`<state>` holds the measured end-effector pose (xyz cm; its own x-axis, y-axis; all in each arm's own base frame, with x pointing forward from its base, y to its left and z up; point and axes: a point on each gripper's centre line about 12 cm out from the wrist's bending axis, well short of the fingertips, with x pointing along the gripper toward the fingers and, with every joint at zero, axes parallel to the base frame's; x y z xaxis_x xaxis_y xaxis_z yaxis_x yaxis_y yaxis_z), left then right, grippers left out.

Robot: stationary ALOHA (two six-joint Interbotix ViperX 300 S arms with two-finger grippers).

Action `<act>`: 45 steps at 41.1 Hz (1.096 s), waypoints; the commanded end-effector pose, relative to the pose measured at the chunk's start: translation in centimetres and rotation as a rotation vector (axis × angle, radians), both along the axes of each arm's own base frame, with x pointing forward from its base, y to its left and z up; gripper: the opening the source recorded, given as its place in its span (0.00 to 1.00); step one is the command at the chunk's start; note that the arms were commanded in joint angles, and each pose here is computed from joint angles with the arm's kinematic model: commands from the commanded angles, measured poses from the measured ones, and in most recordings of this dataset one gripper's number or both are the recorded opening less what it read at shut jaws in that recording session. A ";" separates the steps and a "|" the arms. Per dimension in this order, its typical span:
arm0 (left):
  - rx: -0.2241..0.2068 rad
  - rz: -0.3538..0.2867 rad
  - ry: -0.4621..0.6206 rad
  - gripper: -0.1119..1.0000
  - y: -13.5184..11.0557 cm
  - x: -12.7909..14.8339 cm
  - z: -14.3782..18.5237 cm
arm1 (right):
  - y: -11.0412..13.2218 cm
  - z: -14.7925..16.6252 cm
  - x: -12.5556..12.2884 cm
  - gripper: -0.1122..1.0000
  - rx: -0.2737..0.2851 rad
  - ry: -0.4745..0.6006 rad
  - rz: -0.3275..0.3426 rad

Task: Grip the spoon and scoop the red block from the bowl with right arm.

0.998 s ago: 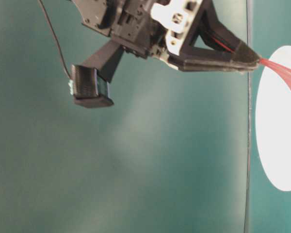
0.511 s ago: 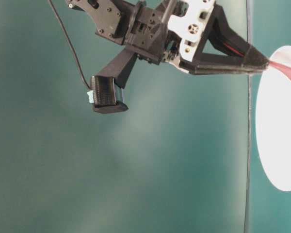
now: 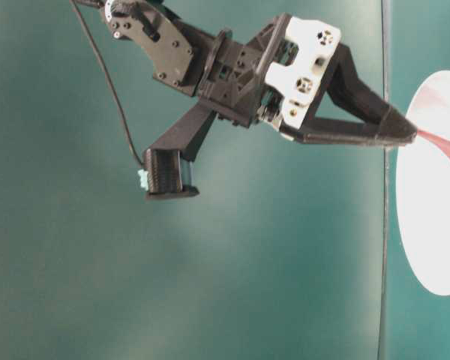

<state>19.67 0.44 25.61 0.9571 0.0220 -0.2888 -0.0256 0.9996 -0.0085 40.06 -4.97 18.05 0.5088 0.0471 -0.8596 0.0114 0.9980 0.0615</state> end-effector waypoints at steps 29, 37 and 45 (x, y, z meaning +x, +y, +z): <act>0.003 0.001 -0.011 0.10 0.0 0.2 0.4 | 0.3 3.0 2.7 0.32 0.027 -0.146 -0.030; 0.003 0.001 -0.011 0.10 0.0 0.2 0.5 | 0.4 3.9 2.6 0.32 0.024 -0.164 -0.029; 0.003 0.001 -0.014 0.10 0.0 0.2 0.5 | 0.5 4.7 2.0 0.32 0.022 -0.184 -0.030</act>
